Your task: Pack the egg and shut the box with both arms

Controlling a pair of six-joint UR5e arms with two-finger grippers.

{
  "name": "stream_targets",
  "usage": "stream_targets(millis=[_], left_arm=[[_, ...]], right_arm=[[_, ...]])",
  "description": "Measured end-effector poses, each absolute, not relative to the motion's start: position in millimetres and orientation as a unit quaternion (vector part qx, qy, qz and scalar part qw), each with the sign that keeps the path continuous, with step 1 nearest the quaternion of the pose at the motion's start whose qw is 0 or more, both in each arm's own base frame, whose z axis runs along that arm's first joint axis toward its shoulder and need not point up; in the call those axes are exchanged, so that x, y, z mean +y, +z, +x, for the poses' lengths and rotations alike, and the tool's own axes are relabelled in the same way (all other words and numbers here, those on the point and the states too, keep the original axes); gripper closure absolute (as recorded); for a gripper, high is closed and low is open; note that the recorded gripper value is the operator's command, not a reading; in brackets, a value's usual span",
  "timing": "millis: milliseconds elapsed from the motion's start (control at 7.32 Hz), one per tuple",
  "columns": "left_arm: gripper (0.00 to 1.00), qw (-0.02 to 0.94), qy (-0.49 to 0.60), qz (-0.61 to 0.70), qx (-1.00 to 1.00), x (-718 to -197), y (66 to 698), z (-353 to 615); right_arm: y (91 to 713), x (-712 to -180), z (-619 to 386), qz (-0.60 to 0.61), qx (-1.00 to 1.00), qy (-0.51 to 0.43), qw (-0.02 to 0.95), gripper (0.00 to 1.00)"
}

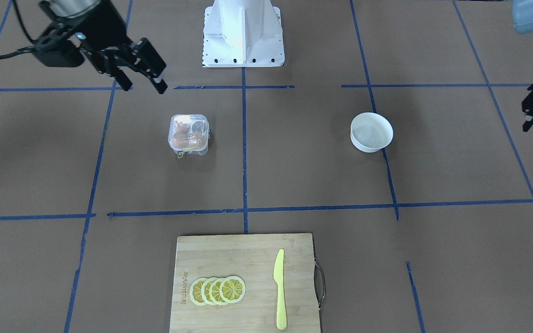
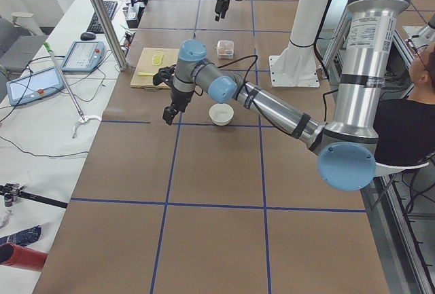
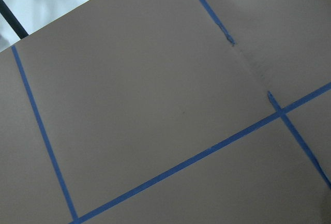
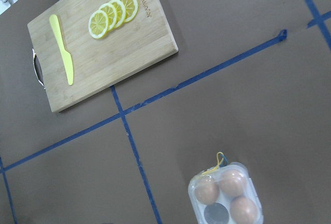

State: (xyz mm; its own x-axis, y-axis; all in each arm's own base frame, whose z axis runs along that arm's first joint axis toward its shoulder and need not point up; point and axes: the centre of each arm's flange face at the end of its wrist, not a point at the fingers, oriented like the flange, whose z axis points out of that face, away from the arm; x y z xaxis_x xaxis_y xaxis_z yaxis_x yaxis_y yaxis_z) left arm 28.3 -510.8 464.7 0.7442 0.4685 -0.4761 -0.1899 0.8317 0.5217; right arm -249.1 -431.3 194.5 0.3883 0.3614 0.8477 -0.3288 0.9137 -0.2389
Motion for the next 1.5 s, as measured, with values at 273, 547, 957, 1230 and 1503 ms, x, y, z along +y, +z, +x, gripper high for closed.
stream_targets(millis=[273,547,957,1230,1503], left_arm=[[0.00,0.908,0.193,0.218,0.302,-512.4,514.4,-25.9],[0.00,0.907,0.192,0.198,0.317,-505.2,555.3,-48.5],[0.00,0.916,0.168,0.168,0.322,-485.3,588.9,-62.0],[0.00,0.924,0.142,0.140,0.327,-465.8,609.6,-63.1],[0.00,0.928,0.119,0.118,0.332,-443.4,625.0,-64.1]], right_arm=[[282.2,-428.7,-156.7,0.014,-0.476,0.150,0.866,0.00],[390.8,-405.7,-54.0,0.048,-0.431,0.066,0.899,0.00],[517.2,-379.3,44.2,0.068,-0.393,-0.008,0.917,0.00],[544.2,-368.9,59.9,0.064,-0.390,-0.017,0.918,0.00],[548.6,-357.4,67.2,0.063,-0.404,-0.008,0.912,0.00]])
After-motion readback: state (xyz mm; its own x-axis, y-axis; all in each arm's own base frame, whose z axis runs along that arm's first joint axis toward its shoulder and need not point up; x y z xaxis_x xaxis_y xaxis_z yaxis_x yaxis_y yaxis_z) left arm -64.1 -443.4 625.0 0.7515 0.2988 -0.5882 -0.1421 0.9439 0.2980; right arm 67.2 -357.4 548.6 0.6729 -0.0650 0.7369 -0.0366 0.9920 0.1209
